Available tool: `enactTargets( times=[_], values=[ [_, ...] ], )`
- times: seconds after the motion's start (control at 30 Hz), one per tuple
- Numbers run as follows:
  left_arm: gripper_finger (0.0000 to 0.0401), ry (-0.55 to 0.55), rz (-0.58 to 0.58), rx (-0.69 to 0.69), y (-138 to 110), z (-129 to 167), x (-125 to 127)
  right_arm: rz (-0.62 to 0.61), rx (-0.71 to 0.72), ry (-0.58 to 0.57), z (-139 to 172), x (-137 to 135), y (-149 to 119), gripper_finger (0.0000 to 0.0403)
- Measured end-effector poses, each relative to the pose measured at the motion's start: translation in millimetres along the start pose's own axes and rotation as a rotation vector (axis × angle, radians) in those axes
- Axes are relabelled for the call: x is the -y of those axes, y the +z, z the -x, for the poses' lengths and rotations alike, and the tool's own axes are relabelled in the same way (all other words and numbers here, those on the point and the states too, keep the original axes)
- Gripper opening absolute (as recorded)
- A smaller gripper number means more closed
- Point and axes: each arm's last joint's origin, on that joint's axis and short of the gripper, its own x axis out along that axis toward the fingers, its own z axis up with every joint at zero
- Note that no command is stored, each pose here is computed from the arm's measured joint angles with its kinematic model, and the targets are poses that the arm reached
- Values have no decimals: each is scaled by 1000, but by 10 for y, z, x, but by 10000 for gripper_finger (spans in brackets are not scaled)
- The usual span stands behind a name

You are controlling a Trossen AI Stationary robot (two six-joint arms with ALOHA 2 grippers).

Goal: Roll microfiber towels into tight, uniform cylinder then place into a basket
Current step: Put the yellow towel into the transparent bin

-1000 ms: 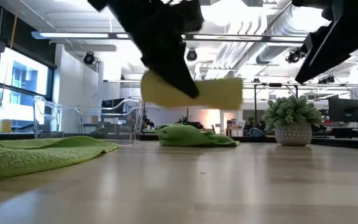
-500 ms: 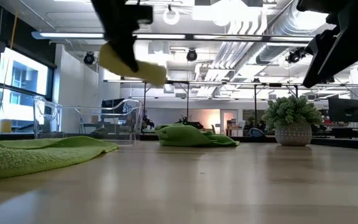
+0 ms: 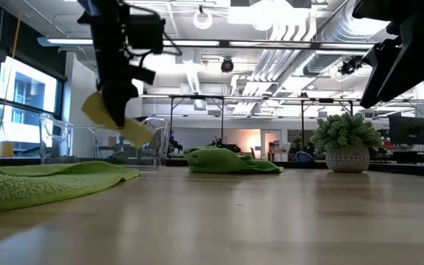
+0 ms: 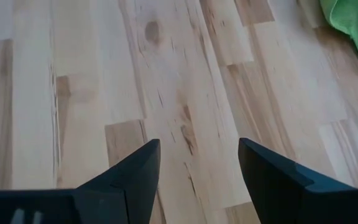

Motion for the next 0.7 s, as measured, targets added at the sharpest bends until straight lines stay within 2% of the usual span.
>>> enactTargets(
  times=[0.13, 0.33, 0.5, 0.7],
  values=[
    [21, -104, 13, -24, -143, -209, -3, 19, -8, -12, 0, 10, -11, 210],
    [21, -258, -7, 42, -193, -387, 42, 46, 13, -38, 0, 17, -4, 210],
    [25, -319, 0, 23, -237, -447, 18, 46, 26, -51, 0, 21, 2, 210],
    [57, -378, 24, -7, -260, -469, -27, 46, 31, -55, 0, 21, 4, 210]
  ],
)
